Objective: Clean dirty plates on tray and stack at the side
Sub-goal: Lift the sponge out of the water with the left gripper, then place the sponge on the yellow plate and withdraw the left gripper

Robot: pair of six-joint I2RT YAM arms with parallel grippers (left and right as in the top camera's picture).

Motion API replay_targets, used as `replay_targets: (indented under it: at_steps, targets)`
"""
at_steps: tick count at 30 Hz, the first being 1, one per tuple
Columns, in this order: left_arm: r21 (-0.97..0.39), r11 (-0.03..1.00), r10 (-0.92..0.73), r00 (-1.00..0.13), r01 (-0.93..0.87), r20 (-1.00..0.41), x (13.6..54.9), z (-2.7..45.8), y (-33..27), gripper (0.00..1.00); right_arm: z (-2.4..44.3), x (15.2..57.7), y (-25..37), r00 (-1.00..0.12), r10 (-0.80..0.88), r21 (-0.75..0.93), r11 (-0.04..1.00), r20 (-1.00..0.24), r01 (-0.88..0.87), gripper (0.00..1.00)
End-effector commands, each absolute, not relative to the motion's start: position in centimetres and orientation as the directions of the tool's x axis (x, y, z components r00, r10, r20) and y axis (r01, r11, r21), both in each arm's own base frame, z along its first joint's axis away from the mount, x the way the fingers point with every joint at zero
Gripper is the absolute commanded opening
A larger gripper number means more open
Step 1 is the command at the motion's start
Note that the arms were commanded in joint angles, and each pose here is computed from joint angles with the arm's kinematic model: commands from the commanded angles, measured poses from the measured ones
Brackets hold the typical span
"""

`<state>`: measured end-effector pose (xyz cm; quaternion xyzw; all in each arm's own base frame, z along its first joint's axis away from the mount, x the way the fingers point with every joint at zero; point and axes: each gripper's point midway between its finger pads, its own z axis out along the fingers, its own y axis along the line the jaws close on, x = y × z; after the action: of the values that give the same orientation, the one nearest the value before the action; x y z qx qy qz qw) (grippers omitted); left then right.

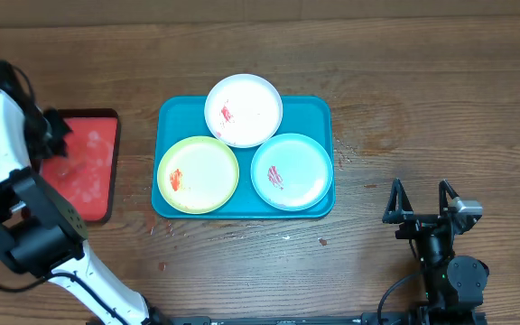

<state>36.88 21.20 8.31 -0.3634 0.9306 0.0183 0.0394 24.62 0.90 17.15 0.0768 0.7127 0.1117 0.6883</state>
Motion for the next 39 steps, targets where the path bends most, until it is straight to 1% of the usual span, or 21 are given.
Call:
replay_targets:
  at_steps: [1,3,7,10,12,14,17,18,21,25,28,31,34,36,39]
  targets:
    - [-0.002,0.735,-0.678,-0.735,-0.678,0.009,35.2,5.4,20.1,0.04,17.0,24.6,0.8,-0.033,0.256,0.257,0.966,-0.966,-0.039,1.0]
    - [-0.012,0.73,-0.684,-0.73,-0.684,-0.013,35.9,7.3,20.4,0.04,17.0,24.6,0.8,-0.033,0.256,0.257,0.966,-0.966,-0.039,1.0]
    - [-0.059,0.728,-0.686,-0.723,-0.683,-0.085,37.4,13.8,20.6,0.04,17.0,24.6,0.8,-0.033,0.256,0.257,0.966,-0.966,-0.039,1.0]
    - [-0.158,0.736,-0.676,-0.726,-0.658,-0.127,38.4,19.0,19.0,0.04,17.0,24.6,0.8,-0.033,0.256,0.257,0.966,-0.966,-0.039,1.0]
    - [-0.223,0.742,-0.665,-0.737,-0.632,-0.126,38.7,21.1,17.3,0.04,17.0,24.6,0.8,-0.033,0.256,0.257,0.966,-0.966,-0.039,1.0]
    - [-0.261,0.75,-0.648,-0.755,-0.608,-0.103,38.5,22.2,15.4,0.04,17.0,24.6,0.8,-0.033,0.256,0.257,0.966,-0.966,-0.039,1.0]
    - [-0.262,0.804,-0.567,-0.821,-0.534,-0.069,38.2,22.0,13.0,0.04,17.0,24.6,0.8,-0.033,0.256,0.257,0.966,-0.966,-0.039,1.0]
    - [-0.284,0.828,-0.518,-0.853,-0.483,-0.061,38.4,21.7,11.8,0.04,17.0,24.6,0.8,-0.033,0.256,0.257,0.966,-0.966,-0.039,1.0]
    - [-0.373,0.853,-0.393,-0.92,-0.364,0.0,38.6,20.5,7.3,0.04,17.0,24.6,0.8,-0.033,0.256,0.257,0.966,-0.966,-0.039,1.0]
    - [-0.379,0.876,-0.283,-0.954,-0.3,0.102,37.5,17.9,3.3,0.05,17.0,24.6,0.8,-0.033,0.256,0.257,0.966,-0.966,-0.039,1.0]
    - [-0.376,0.893,-0.192,-0.965,-0.248,0.18,36.1,16.1,0.2,0.04,17.0,24.6,0.8,-0.033,0.256,0.257,0.966,-0.966,-0.039,1.0]
    - [-0.377,0.912,-0.062,-0.963,-0.161,0.261,34.1,14.0,-3.3,0.04,17.0,24.6,0.8,-0.033,0.256,0.257,0.966,-0.966,-0.039,1.0]
    - [-0.371,0.922,0.01,-0.954,-0.107,0.298,33.0,11.7,-5.9,0.04,17.0,24.6,0.8,-0.033,0.256,0.257,0.966,-0.966,-0.039,1.0]
    - [-0.363,0.927,0.018,-0.953,-0.098,0.303,32.8,10.2,-7.0,0.04,17.0,24.6,0.8,-0.033,0.256,0.257,0.966,-0.966,-0.039,1.0]
    - [-0.326,0.936,-0.023,-0.948,-0.132,0.318,32.5,7.8,-8.0,0.04,17.0,24.6,0.8,-0.033,0.256,0.257,0.966,-0.966,-0.039,1.0]
